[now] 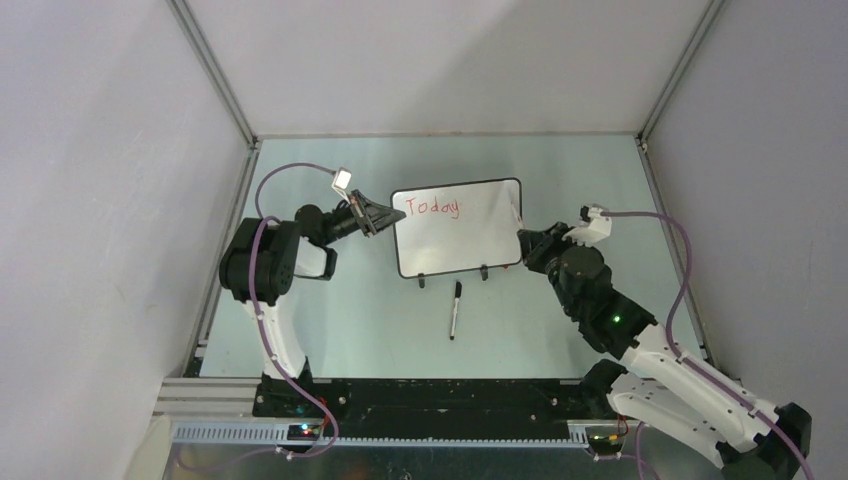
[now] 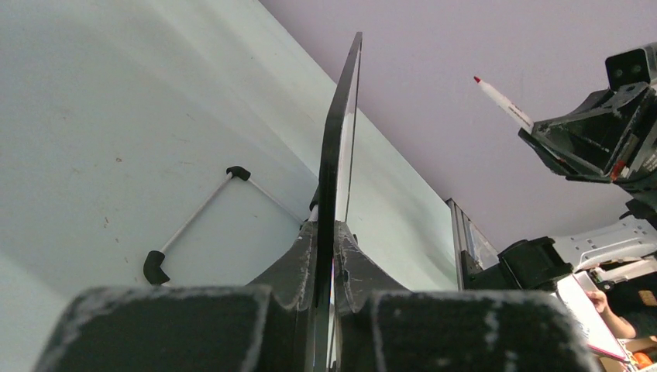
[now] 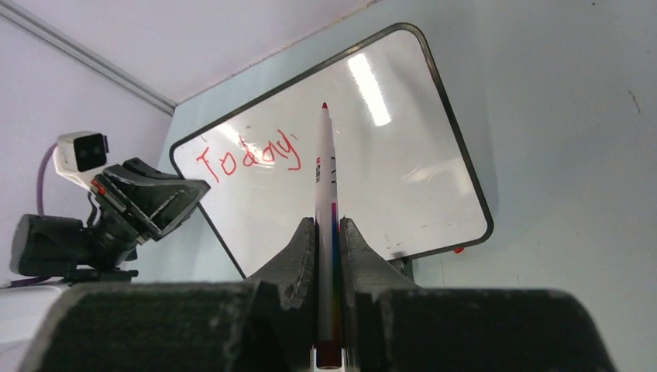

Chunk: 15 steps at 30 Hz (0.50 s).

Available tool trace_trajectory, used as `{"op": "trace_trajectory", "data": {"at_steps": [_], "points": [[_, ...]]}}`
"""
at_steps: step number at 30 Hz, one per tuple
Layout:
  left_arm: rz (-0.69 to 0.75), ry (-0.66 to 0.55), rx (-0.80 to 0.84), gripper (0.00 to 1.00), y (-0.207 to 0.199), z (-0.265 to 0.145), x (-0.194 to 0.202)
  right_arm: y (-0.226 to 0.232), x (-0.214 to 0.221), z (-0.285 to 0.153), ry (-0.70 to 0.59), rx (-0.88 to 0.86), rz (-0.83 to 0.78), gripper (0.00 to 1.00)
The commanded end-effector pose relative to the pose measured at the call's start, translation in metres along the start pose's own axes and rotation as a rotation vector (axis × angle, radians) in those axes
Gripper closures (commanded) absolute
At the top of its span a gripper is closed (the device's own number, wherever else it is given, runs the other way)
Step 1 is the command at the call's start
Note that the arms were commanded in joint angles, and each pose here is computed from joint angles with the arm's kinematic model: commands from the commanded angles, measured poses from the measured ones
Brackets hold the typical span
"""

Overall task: Write a sentence on the whiteboard
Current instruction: Hold the whiteboard on the whiteboard stand, then put down the whiteboard on the whiteboard stand.

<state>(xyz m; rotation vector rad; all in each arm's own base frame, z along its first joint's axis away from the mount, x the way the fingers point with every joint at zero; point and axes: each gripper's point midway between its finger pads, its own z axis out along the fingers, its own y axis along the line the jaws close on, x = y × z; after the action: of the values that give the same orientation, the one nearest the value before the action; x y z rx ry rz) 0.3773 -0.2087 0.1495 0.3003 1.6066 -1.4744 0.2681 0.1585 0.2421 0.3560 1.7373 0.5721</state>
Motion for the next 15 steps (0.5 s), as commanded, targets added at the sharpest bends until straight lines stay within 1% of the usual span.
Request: {"op": "trace_trajectory", "data": {"at_steps": [1,3,6,12,15], "points": [[0.095,-0.031,0.04,1.0,-0.016,0.003,-0.015,0.012,-0.01,-0.002,0.047,-0.082,-0.012,1.0],[0.092,-0.03,0.042,1.0,-0.016,0.003,-0.015,0.008,-0.009,0.0,0.045,-0.058,-0.027,1.0],[0.089,-0.03,0.038,1.0,-0.015,0.003,-0.014,0.013,-0.005,-0.001,0.064,-0.08,-0.067,1.0],[0.105,-0.035,0.025,1.0,-0.015,-0.001,-0.011,0.037,0.015,-0.001,0.096,-0.186,-0.147,1.0],[0.107,-0.033,0.025,1.0,-0.015,-0.001,-0.01,0.047,0.011,-0.003,0.07,-0.213,-0.151,1.0]]}}
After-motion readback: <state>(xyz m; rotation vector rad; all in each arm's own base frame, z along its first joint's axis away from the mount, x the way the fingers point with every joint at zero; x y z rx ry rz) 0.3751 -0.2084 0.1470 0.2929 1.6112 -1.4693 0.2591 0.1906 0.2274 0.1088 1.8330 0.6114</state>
